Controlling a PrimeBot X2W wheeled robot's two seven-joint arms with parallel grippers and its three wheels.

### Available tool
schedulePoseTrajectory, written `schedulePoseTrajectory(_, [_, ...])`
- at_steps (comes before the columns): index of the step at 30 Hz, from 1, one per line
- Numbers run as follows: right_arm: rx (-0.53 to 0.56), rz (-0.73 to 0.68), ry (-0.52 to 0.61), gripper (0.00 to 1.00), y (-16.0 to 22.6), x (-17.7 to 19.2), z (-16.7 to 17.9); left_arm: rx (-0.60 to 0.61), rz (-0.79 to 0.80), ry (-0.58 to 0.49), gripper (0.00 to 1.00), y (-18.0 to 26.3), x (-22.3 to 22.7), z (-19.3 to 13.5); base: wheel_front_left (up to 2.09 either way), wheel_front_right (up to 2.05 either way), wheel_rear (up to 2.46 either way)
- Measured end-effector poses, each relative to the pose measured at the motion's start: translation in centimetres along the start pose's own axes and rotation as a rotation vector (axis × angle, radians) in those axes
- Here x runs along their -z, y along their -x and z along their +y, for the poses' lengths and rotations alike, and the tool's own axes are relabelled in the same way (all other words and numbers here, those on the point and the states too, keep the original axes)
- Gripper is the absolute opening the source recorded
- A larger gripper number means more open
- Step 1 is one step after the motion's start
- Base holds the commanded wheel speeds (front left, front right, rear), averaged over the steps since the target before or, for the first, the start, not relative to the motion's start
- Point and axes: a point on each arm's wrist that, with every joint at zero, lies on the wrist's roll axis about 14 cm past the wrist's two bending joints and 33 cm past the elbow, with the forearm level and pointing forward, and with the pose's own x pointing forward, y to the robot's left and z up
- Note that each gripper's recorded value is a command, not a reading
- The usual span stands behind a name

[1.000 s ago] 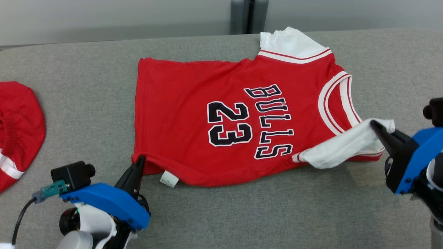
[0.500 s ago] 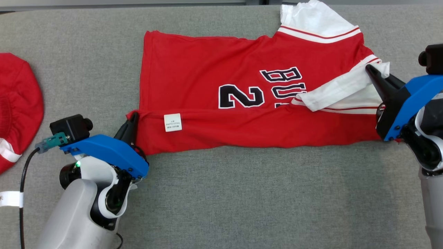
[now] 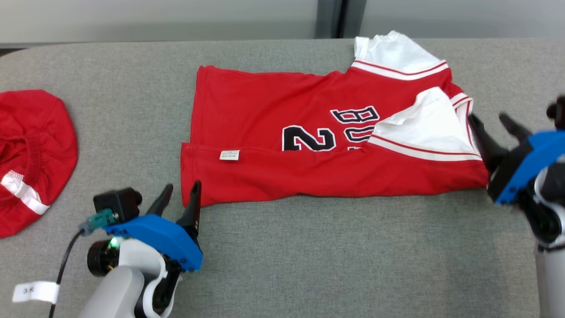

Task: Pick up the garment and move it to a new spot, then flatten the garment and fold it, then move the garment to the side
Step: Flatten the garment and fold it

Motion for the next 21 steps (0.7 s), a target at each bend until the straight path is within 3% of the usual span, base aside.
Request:
schedulePoseTrajectory(9, [0.165,0.038,-0.045,1.0,2.7,5.0,-3.1,-0.067,0.039,0.008,1.0,0.5,2.8,1.1,0.0,0.0,0.0])
schedulePoseTrajectory(18, [0.259,0.085,-0.077,1.0,1.0,7.4,-5.5,-0.094,0.061,-0.032,1.0,-2.2,3.3,1.8,0.0,0.0,0.0])
schedulePoseTrajectory(21, [0.263,0.187,-0.103,1.0,0.3,9.9,-5.6,-0.087,0.094,-0.041,1.0,-2.7,3.7,1.6,0.0,0.0,0.0])
